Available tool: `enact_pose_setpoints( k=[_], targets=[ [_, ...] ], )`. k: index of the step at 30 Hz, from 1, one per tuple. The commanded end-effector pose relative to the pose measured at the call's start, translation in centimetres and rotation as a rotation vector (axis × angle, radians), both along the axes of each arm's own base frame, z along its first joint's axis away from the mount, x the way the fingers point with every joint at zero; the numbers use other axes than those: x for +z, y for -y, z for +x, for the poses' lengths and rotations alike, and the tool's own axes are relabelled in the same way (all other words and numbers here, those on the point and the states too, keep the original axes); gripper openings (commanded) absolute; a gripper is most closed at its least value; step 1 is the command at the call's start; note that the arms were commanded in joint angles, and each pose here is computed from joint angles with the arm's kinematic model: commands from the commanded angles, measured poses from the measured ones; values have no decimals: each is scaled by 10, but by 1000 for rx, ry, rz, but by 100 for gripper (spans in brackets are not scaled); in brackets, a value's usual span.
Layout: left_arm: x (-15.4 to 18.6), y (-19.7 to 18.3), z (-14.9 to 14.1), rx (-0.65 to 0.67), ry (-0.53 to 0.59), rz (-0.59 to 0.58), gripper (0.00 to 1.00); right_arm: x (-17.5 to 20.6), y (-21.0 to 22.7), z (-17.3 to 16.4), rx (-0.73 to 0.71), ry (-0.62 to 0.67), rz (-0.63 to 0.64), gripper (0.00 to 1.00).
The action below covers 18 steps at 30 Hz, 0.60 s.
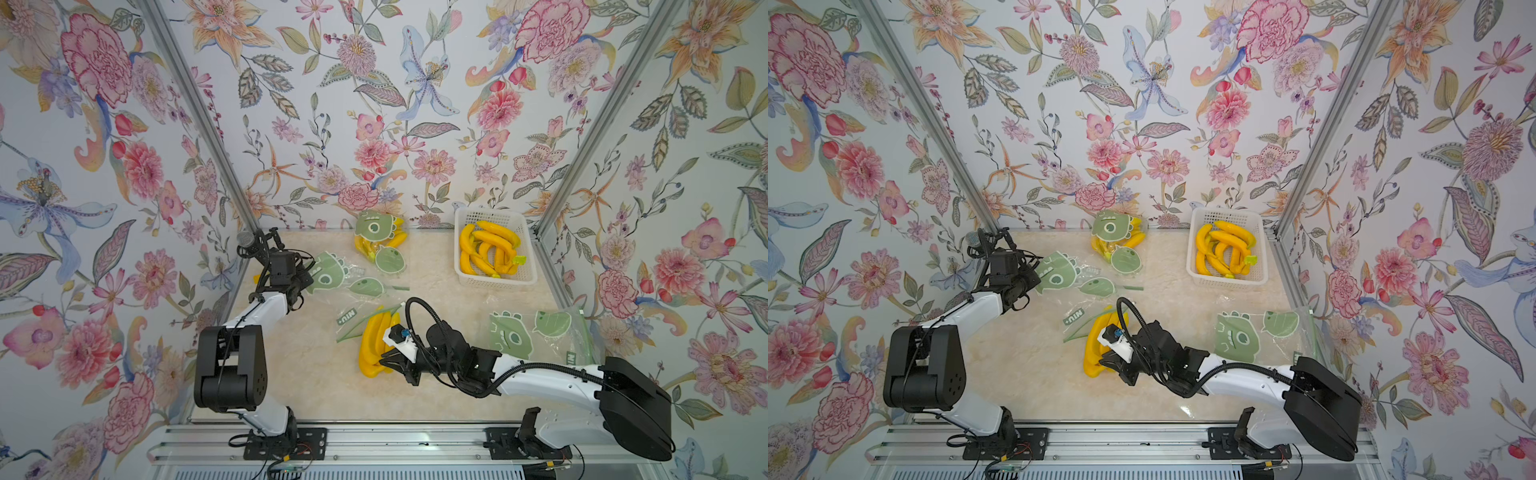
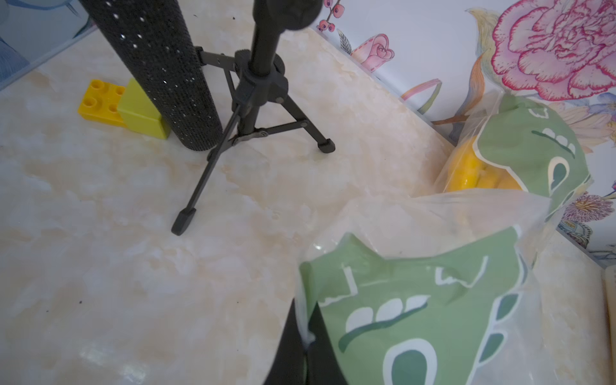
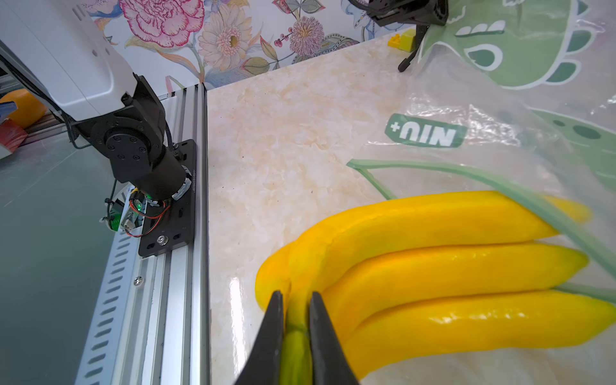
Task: Open the zip-top bag and take out the banana
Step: Pick up the banana from the zipper food storage bag, then place the banana in the basket.
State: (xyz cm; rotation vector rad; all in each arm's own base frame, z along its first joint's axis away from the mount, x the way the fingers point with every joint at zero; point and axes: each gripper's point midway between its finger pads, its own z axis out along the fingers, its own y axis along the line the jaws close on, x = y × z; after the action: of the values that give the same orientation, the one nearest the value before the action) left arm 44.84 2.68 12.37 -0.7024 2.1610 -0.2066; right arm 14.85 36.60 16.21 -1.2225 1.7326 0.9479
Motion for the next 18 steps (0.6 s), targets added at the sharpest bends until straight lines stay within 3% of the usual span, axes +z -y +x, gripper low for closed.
enact_pose_setpoints(
  k=[1,11,18],
  targets=[
    [10,-26,5,104,21,15,0,13,13,1,-26,45,8,7],
    [2,-35,-3,118,4,16,0,69,62,30,-157,77,119,7],
    [-5,-19,-23,60,6,-18,0,119,107,107,-334,159,196,8]
  ],
)
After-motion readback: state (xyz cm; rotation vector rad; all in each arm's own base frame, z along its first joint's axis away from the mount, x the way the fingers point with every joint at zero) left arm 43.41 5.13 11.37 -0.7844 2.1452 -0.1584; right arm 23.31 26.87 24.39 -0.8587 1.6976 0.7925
